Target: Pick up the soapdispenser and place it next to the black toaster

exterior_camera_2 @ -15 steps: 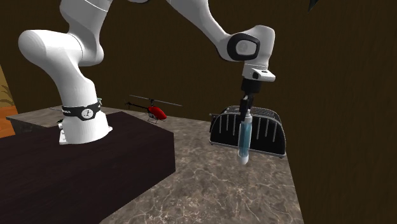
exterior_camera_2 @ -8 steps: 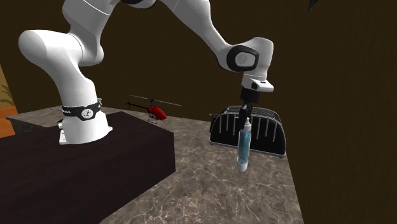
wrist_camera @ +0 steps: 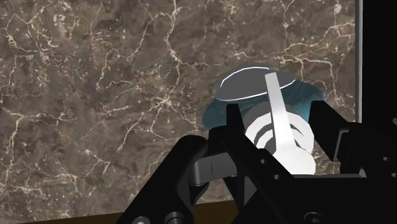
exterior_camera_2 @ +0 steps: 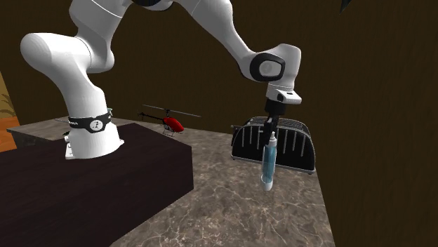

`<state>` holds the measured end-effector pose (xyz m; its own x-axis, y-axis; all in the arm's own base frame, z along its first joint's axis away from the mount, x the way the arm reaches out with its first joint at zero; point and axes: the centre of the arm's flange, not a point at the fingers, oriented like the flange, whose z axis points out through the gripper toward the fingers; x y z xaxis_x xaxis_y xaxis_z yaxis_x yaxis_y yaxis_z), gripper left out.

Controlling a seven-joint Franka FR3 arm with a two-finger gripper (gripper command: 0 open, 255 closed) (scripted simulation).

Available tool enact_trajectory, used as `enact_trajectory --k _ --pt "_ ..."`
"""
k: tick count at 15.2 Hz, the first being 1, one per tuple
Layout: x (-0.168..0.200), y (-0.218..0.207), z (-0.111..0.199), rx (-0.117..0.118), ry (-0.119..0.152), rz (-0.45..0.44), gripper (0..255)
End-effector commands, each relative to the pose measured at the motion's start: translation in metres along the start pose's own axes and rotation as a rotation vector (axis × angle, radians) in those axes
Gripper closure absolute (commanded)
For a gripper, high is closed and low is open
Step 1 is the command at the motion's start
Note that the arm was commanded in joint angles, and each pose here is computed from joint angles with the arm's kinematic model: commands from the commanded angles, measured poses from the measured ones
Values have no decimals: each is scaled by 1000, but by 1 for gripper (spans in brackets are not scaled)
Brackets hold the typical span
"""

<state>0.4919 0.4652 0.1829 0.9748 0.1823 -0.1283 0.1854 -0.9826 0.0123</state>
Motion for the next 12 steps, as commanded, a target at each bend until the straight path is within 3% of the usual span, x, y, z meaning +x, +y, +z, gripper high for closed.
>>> enact_trajectory --k 1,6,10,12 --pt "0 0 0 0 0 0 0" --pt "0 0 0 0 0 0 0" --pt "0 0 -50 0 0 0 0" --pt "0 0 -50 0 0 0 0"
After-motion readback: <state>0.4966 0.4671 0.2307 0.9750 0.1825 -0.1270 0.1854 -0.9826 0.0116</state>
